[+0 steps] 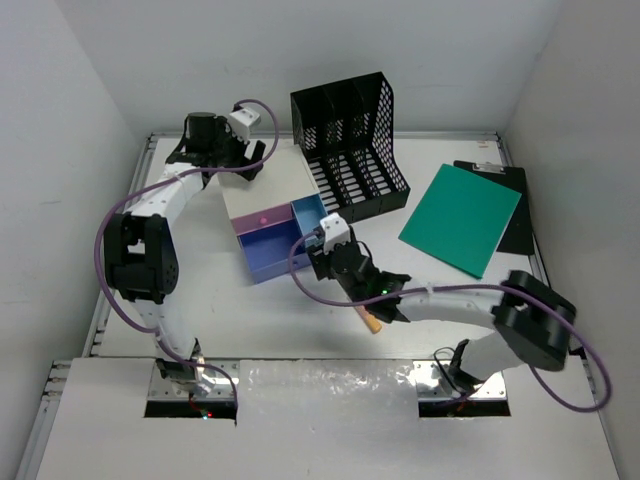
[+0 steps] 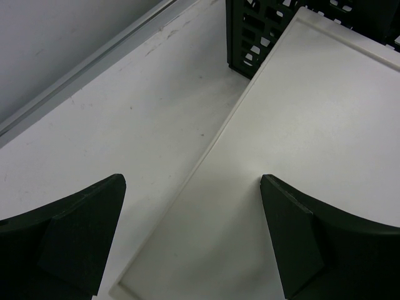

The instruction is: Organize the desk

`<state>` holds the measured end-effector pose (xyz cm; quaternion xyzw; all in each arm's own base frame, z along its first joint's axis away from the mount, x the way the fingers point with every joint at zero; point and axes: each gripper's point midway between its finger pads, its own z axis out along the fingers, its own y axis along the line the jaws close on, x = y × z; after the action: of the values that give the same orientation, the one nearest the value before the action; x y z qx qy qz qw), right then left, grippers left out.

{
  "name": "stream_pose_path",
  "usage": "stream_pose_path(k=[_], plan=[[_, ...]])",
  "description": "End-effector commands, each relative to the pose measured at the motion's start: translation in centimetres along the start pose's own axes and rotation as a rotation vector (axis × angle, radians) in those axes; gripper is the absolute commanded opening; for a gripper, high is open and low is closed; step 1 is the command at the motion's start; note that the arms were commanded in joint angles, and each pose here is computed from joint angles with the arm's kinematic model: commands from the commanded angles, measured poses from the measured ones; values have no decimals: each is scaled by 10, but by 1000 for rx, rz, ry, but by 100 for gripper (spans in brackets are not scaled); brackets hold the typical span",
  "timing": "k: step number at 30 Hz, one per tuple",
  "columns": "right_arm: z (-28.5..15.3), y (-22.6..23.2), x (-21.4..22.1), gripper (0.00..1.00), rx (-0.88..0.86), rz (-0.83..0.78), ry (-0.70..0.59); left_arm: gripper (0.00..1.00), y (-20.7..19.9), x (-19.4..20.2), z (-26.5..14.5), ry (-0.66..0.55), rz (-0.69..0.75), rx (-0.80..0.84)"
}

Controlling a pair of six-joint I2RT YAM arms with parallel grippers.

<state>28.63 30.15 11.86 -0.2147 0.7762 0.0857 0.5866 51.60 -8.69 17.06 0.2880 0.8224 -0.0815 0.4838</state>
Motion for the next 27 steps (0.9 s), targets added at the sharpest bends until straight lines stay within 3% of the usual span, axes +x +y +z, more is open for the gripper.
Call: stream_pose_path(k=[1, 5, 8, 15, 27], plan=[[-30, -3, -10, 62, -72, 25, 25, 88, -15, 67, 10, 202, -47, 48], [-64, -30, 13, 74, -20, 28, 155, 88, -17, 63, 6, 190, -42, 54], [-97, -46, 48, 77, -5, 16, 325, 88, -19, 57, 3, 171, -43, 64], [-132, -38, 92, 65, -83, 127, 472, 88, -16, 52, 0, 169, -44, 50], [-120, -17, 128, 61, -115, 44, 597, 88, -14, 53, -9, 185, -44, 23]])
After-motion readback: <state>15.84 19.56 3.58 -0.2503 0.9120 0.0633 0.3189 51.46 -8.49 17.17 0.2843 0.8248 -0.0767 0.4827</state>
